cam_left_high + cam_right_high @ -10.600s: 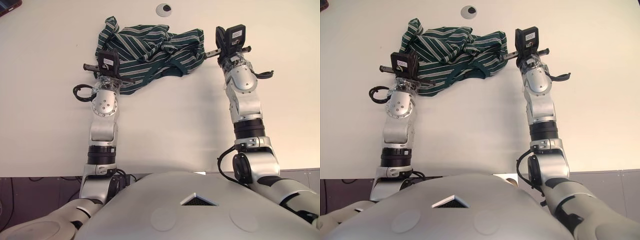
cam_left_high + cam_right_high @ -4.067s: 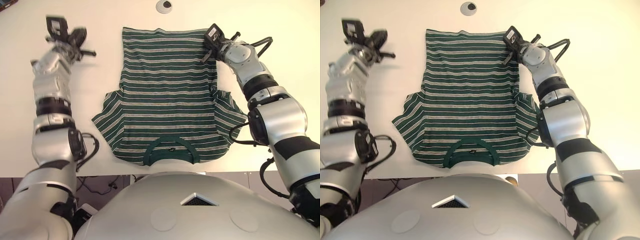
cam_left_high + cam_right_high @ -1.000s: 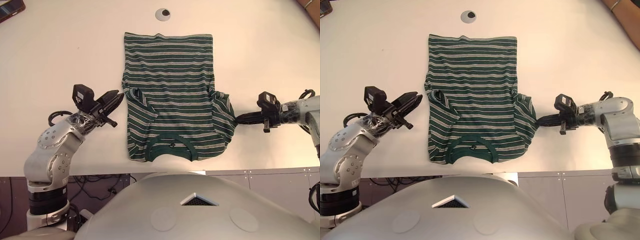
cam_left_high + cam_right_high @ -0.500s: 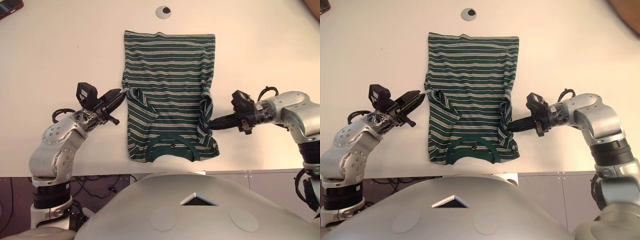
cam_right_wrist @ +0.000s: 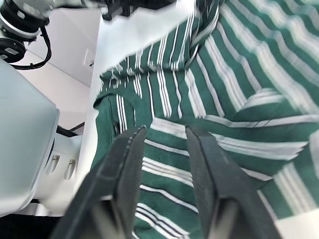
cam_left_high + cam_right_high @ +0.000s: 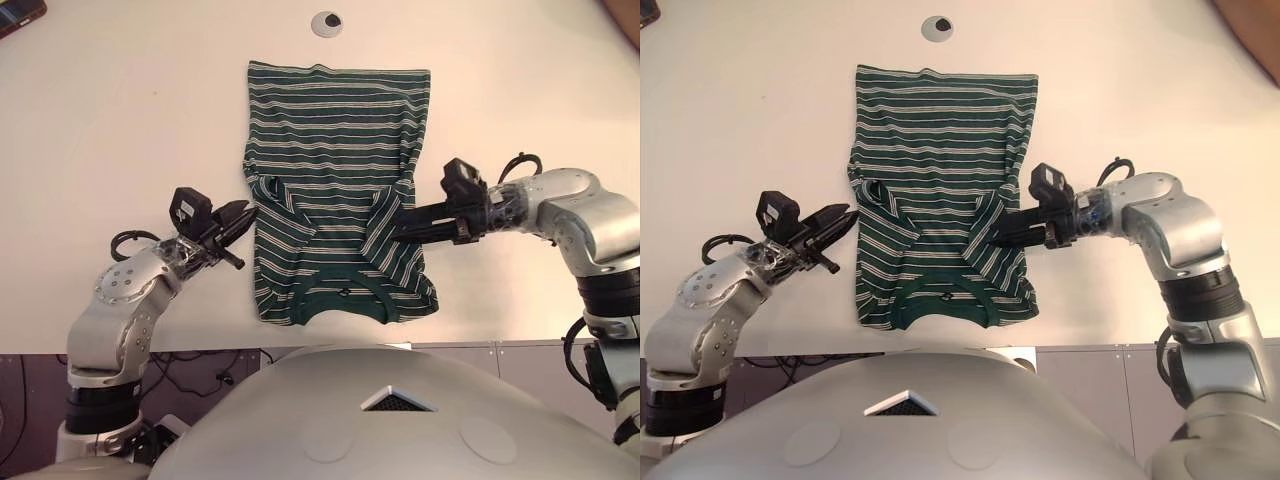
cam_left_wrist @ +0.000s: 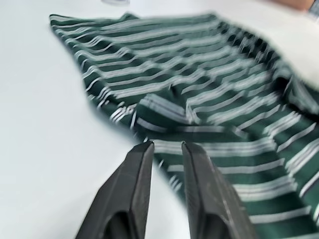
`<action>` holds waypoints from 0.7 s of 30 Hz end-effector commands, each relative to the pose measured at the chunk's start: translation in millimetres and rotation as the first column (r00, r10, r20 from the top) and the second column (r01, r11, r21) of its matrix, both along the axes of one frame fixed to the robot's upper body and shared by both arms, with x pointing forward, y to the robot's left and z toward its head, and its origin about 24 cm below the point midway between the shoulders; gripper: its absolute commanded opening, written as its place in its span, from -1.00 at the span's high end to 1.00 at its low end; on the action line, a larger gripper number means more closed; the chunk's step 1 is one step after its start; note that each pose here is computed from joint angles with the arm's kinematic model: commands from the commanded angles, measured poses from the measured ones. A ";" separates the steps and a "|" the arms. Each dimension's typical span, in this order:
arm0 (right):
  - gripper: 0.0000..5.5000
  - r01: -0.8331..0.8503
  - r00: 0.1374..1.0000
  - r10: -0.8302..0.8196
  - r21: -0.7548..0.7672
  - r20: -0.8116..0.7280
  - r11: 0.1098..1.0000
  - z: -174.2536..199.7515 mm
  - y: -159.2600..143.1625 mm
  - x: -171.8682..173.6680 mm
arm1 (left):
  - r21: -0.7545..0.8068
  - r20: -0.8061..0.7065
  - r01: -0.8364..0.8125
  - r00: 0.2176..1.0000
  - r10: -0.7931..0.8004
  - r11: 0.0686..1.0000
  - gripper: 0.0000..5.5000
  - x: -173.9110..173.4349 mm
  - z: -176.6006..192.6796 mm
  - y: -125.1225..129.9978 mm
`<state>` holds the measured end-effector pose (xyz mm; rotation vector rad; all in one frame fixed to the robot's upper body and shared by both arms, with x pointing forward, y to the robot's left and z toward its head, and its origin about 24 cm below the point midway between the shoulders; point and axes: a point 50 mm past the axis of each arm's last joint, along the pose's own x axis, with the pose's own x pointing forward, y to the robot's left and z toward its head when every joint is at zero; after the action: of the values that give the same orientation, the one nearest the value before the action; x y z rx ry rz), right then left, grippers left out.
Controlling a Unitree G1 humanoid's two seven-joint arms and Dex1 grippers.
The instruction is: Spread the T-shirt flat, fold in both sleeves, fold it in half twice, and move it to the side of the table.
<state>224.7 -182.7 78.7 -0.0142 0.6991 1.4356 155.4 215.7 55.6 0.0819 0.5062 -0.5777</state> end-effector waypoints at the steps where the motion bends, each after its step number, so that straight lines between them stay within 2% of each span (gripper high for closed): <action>1: 0.20 -0.060 0.957 0.134 -0.279 0.256 0.959 -2.0 -44.7 -1.2 | 0.430 0.008 0.209 0.972 -0.235 0.878 0.48 -15.7 1.3 24.6; 3: 0.13 -0.136 0.885 0.281 -0.370 0.372 0.919 -10.1 -58.5 -9.5 | 0.653 0.008 0.339 0.891 -0.454 0.677 0.37 -18.8 -2.9 36.9; 4: 0.13 -0.208 0.818 0.387 -0.408 0.426 0.889 -14.9 -63.8 -16.3 | 0.726 -0.007 0.398 0.819 -0.573 0.560 0.32 -22.8 -7.3 39.8; 5: 0.13 -0.272 0.746 0.473 -0.435 0.468 0.858 -18.8 -67.5 -23.0 | 0.756 -0.031 0.449 0.751 -0.659 0.476 0.26 -28.1 -12.1 40.7; 7: 0.13 -0.371 0.581 0.601 -0.478 0.548 0.796 -26.7 -72.1 -35.3 | 0.754 -0.082 0.532 0.660 -0.747 0.386 0.21 -39.8 -23.9 39.6; 10: 0.13 -0.442 0.451 0.640 -0.467 0.622 0.766 -36.3 -73.0 -54.3 | 0.726 -0.110 0.607 0.568 -0.816 0.324 0.21 -58.2 -36.9 31.7; 15: 0.13 -0.555 0.313 0.651 -0.423 0.691 0.716 -48.2 -66.9 -83.9 | 0.699 -0.093 0.672 0.427 -0.900 0.246 0.21 -78.6 -39.8 24.9; 18: 0.13 -0.600 0.209 0.614 -0.396 0.761 0.695 -54.0 -54.1 -87.7 | 0.691 -0.072 0.697 0.327 -0.942 0.189 0.21 -84.9 -38.9 20.5; 21: 0.13 -0.619 0.134 0.556 -0.369 0.820 0.693 -57.3 -34.6 -81.3 | 0.701 -0.050 0.697 0.260 -0.964 0.152 0.21 -82.6 -38.5 15.5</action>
<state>147.5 -228.5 34.6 -1.1165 -0.3893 1.8089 94.2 221.9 38.7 1.1883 -0.0396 -1.3601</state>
